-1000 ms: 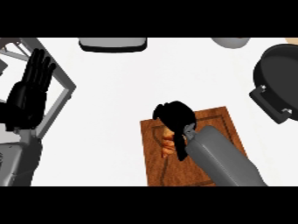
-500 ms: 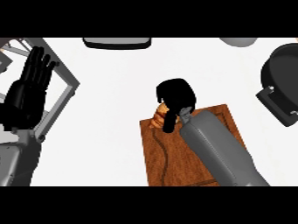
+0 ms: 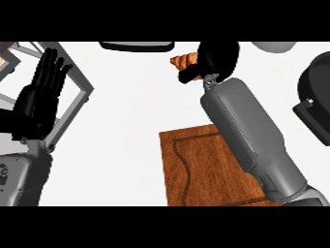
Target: Pick the croissant from the cutting board and place it in the pot
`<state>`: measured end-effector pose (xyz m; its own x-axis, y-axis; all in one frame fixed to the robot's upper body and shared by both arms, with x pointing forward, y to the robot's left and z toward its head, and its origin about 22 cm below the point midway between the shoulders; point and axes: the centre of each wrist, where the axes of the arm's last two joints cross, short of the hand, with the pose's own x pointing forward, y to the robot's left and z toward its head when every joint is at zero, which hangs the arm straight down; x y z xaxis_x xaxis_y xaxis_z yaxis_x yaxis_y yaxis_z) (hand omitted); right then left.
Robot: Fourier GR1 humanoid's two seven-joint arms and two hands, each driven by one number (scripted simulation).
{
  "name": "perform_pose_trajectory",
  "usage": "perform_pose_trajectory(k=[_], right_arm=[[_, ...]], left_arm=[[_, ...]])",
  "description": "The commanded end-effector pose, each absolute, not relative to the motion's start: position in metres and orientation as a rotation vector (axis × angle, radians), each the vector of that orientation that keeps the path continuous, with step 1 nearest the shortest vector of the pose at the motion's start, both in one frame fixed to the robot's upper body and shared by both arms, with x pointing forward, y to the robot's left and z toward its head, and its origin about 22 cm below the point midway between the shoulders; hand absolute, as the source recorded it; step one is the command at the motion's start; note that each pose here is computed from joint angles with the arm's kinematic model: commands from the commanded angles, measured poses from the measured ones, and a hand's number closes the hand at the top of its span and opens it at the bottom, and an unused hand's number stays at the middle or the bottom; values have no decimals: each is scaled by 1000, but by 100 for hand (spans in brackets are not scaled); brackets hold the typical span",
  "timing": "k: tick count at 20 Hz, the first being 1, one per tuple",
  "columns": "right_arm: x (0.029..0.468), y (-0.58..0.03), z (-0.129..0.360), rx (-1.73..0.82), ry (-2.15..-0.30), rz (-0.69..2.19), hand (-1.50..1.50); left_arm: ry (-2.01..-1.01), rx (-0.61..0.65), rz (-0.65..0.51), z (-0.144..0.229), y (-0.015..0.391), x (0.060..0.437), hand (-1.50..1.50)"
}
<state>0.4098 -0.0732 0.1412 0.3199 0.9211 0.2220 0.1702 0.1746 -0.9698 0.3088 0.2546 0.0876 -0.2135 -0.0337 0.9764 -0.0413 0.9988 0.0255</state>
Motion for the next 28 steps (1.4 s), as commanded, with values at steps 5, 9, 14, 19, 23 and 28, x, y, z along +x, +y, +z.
perform_pose_trajectory(k=[5,9,14,19,23,28], right_arm=[[438,-82,199,-1663,-1114,269,150],[446,-108,202,-1771,-1100,175,150],[448,-156,212,-1802,-1033,117,150],[434,-206,190,-1783,-932,153,150],[420,-260,194,-1781,-917,121,150],[385,-310,167,-1768,-935,96,150]], left_arm=[[-1770,77,-5,78,257,302,0],[-1771,105,28,81,265,310,0],[-1755,111,49,75,279,310,0],[-1776,140,60,79,271,299,0],[-1758,126,41,61,280,290,0],[-1758,122,53,72,265,287,0]])
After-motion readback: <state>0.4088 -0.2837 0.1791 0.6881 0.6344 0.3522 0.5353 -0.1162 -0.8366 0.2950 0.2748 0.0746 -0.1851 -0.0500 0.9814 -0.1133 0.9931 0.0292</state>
